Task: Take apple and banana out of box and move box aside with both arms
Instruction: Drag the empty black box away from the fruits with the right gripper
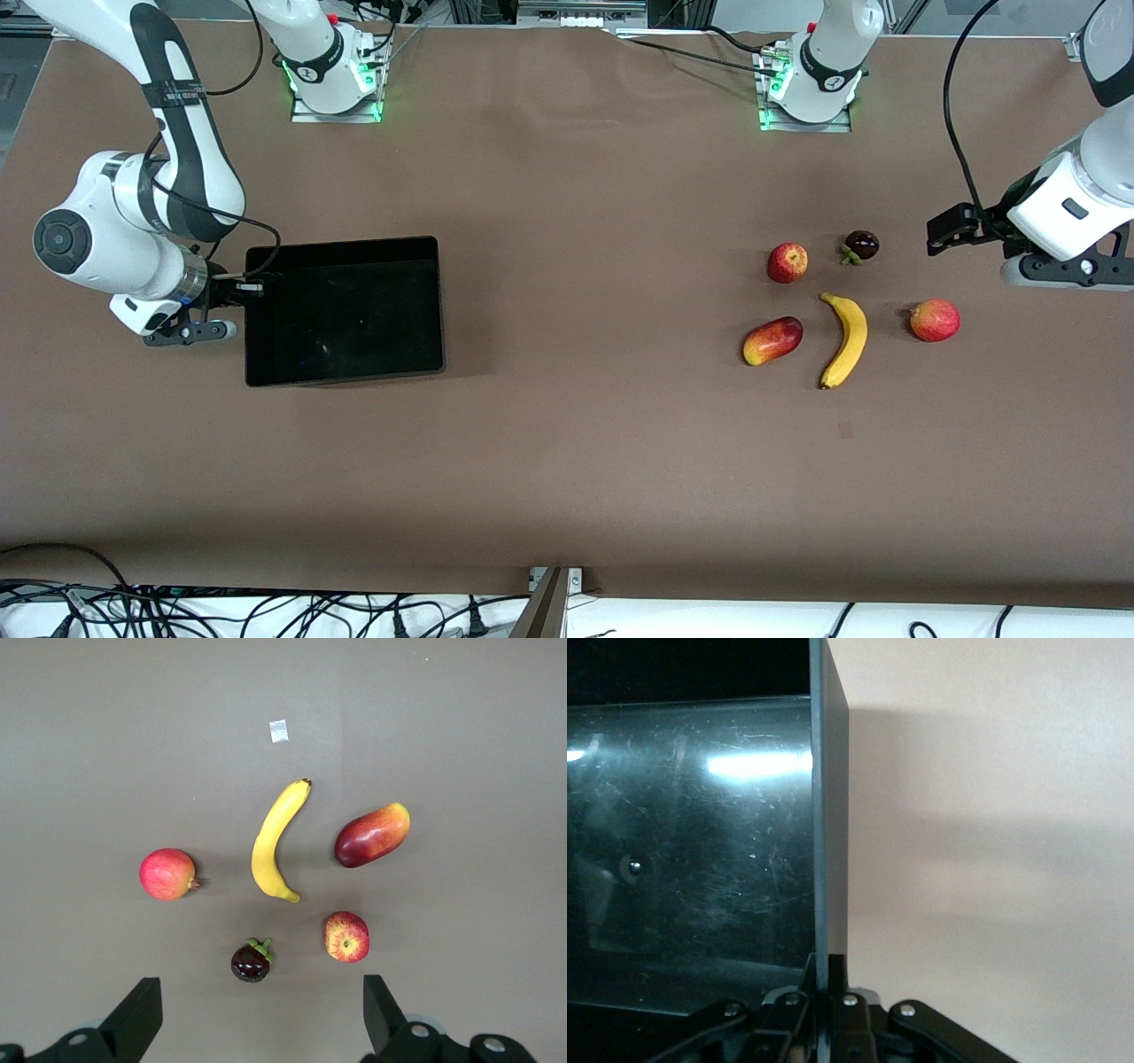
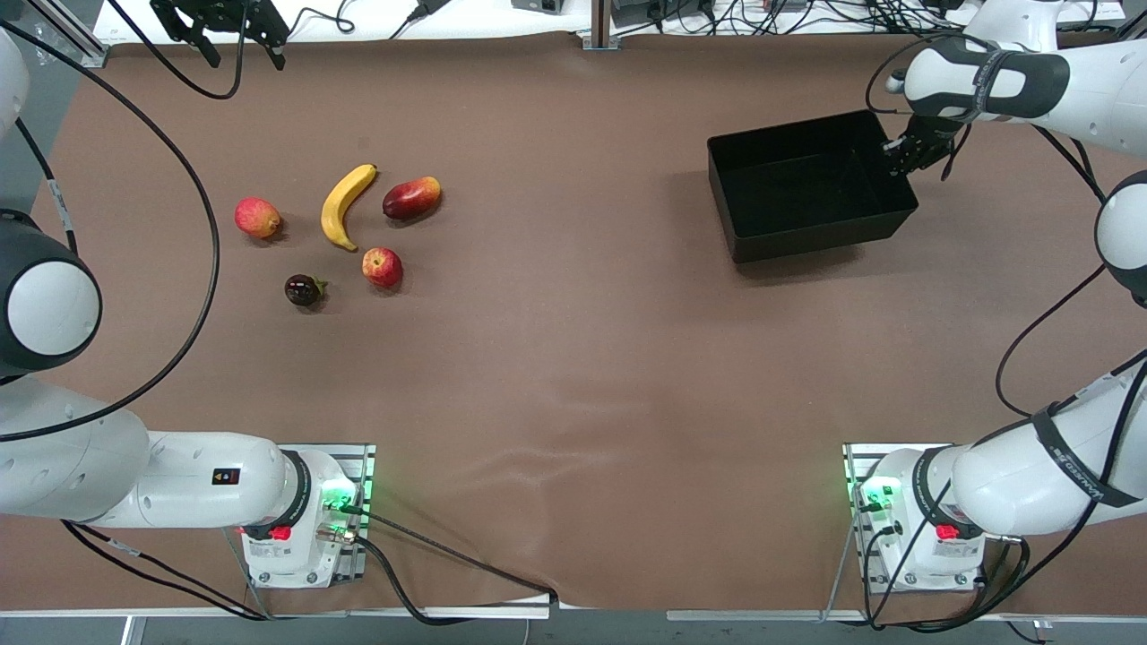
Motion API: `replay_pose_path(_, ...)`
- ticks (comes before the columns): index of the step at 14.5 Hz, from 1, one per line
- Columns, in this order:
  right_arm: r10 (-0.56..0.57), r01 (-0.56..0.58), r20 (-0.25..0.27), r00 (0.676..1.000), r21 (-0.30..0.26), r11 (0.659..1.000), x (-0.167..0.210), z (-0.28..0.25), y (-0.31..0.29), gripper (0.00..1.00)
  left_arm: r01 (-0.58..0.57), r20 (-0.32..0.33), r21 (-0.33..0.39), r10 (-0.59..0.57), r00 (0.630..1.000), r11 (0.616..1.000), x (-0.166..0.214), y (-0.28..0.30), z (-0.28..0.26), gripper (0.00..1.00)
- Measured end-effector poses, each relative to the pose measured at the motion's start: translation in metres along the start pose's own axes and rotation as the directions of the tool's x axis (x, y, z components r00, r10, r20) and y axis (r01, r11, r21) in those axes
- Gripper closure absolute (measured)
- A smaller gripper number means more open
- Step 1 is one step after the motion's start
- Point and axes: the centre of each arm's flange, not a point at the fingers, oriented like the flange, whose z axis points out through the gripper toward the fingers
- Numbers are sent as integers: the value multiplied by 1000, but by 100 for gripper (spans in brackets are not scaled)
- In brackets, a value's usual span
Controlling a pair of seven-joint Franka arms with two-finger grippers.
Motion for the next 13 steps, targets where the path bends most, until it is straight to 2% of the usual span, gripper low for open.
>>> replay_pose_path(10,-8,8,-29,1000,-10,1000,-18,16,32,95,0,10,0,0,1000,1000,3,0,6,0)
replay_pose_path(12,-7,7,-29,1000,-9,1000,-18,16,33,93,0,10,-1,0,1000,1000,3,0,6,0)
replay_pose_path(13,-7,6,-35,999,-10,1000,-17,15,33,86,0,10,-1,0,1000,1000,3,0,6,0)
